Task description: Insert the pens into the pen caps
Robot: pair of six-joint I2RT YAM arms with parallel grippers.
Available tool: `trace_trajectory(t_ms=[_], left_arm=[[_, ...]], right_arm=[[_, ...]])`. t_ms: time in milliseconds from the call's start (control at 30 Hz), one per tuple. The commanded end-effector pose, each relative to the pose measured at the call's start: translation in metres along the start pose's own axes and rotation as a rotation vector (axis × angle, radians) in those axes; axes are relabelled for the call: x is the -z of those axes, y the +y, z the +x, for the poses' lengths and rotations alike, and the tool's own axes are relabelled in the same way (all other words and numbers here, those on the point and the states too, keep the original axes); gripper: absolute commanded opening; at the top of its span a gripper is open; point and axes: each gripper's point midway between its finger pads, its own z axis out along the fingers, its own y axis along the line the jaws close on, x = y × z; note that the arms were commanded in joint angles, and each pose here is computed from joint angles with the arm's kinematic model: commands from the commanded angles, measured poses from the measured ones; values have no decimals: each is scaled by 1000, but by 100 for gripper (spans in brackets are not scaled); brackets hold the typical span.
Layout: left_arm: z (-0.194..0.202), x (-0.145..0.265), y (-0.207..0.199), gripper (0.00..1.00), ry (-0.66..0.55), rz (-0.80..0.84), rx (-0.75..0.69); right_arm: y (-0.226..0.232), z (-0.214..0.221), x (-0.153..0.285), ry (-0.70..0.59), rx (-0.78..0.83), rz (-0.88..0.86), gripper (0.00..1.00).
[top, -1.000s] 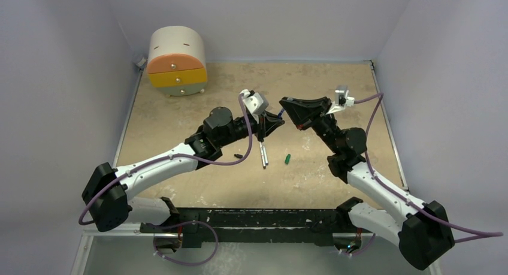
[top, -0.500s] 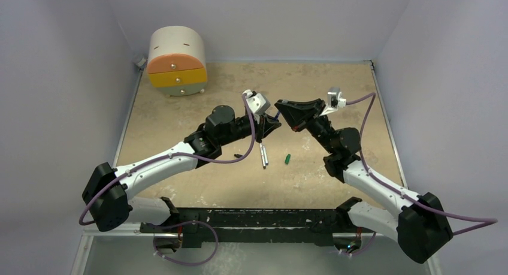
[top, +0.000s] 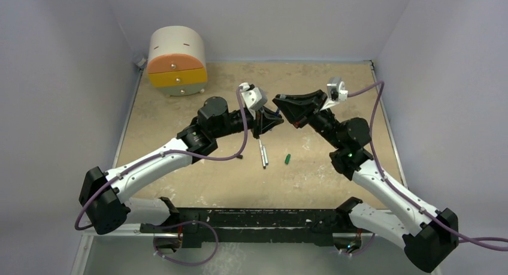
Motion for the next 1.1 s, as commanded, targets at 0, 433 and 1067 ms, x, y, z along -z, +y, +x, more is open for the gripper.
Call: trace_trajectory(t_ms=[0, 433, 1067], left_arm=[[-65, 2, -31, 0, -178, 141, -111], [-36, -2, -33, 0, -88, 174, -104], [-25, -4, -14, 0, -69, 72, -71]], right_arm=[[25, 49, 2, 233, -58, -114, 19], [38, 2, -3, 124, 1, -126, 51], [44, -37, 23, 37, 40, -48, 54]])
